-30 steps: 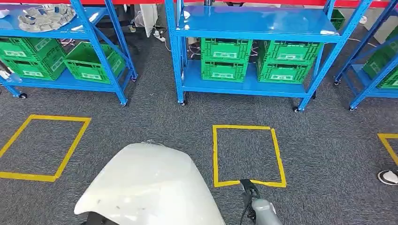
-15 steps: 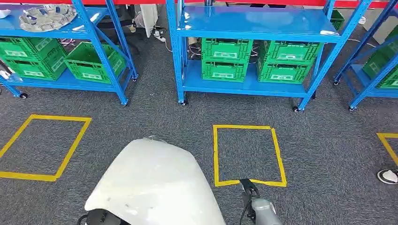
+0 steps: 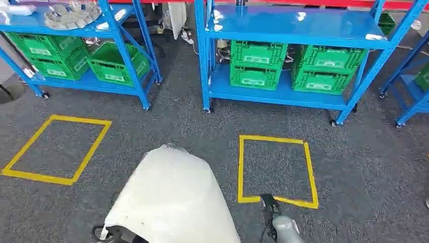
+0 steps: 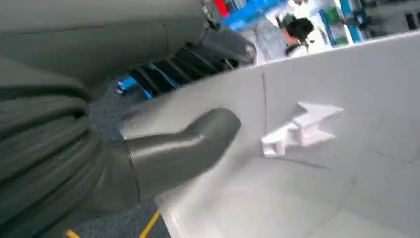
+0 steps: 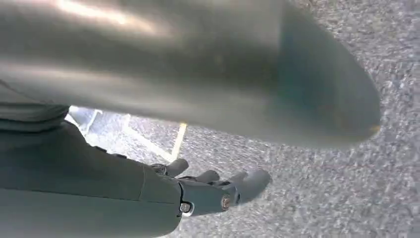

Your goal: Take the parts from the cabinet and place them on the table.

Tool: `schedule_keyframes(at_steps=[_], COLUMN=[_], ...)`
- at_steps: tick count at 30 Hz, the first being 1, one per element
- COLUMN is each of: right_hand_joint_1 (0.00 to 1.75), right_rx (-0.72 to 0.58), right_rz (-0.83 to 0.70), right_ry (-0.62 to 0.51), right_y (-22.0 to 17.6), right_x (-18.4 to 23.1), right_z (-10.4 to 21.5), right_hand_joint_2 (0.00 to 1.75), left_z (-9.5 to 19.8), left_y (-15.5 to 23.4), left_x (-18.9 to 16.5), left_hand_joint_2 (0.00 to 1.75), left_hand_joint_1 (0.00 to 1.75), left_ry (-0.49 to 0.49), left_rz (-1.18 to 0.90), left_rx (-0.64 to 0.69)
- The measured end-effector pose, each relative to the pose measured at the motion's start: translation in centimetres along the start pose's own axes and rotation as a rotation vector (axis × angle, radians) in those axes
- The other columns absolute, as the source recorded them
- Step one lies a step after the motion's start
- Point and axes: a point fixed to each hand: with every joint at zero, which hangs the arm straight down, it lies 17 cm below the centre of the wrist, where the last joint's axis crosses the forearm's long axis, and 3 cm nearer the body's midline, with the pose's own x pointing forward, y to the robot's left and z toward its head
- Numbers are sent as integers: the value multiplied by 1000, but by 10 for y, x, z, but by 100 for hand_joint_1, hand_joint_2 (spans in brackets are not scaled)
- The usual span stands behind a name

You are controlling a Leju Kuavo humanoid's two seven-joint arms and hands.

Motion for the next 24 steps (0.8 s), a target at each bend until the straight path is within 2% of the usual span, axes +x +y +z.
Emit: schedule_keyframes(at_steps=[24], right_hand_joint_1=[0], right_rx=[8], right_rz=[-19], right_ry=[4], right_y=[2], right_x=[-3], right_z=[0], right_hand_joint_2=[0], left_z=[-13], left_y=[-2], left_x=[14], left_hand_joint_2=[175], left_hand_joint_1=[175], left_ry=[-27], left_rz=[5], left_rx=[-19])
